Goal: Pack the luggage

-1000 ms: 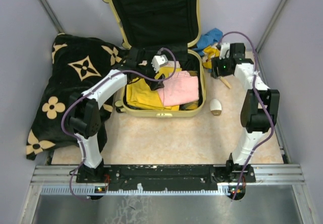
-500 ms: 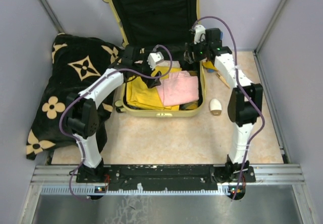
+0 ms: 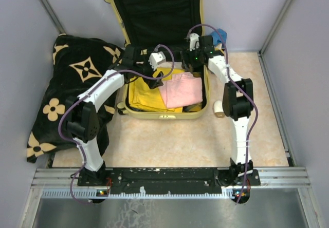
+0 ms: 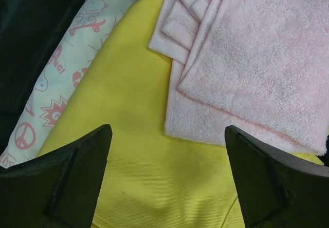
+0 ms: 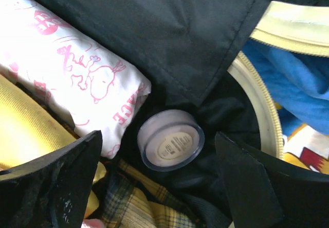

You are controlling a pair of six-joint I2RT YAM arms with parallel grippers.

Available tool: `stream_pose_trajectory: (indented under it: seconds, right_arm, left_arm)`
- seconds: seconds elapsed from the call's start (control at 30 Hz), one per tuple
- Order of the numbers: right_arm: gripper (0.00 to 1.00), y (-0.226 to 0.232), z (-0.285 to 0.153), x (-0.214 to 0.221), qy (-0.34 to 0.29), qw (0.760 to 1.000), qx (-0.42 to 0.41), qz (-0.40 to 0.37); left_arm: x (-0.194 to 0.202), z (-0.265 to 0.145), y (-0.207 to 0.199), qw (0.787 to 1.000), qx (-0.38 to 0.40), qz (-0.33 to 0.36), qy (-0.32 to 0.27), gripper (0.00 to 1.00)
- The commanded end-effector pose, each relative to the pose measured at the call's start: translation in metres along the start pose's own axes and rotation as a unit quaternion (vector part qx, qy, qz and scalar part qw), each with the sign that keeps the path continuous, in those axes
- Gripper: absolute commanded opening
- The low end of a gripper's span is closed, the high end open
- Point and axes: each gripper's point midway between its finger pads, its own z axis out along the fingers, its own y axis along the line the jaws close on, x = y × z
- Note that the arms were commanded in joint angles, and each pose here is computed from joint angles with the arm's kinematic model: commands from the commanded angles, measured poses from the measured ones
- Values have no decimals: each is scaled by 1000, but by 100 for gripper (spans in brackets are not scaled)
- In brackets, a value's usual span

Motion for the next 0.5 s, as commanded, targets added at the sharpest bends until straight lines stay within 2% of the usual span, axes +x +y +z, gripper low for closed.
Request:
stream_pose_trajectory:
  seconds: [0.0, 0.2, 0.47]
  right_arm:
    - [93, -3, -44, -63, -69, 997, 26, -21]
    - [94, -6, -113, -82, -94, 995, 11, -7]
    - [93, -28, -200, -5, -46, 997, 42, 53]
  left_arm:
    - [-9, -14, 1, 1000, -3, 8, -13, 97]
    - [-11, -14, 2, 1000, 0, 10, -20, 97]
    - [-10, -15, -2, 1000, 5, 12, -28, 97]
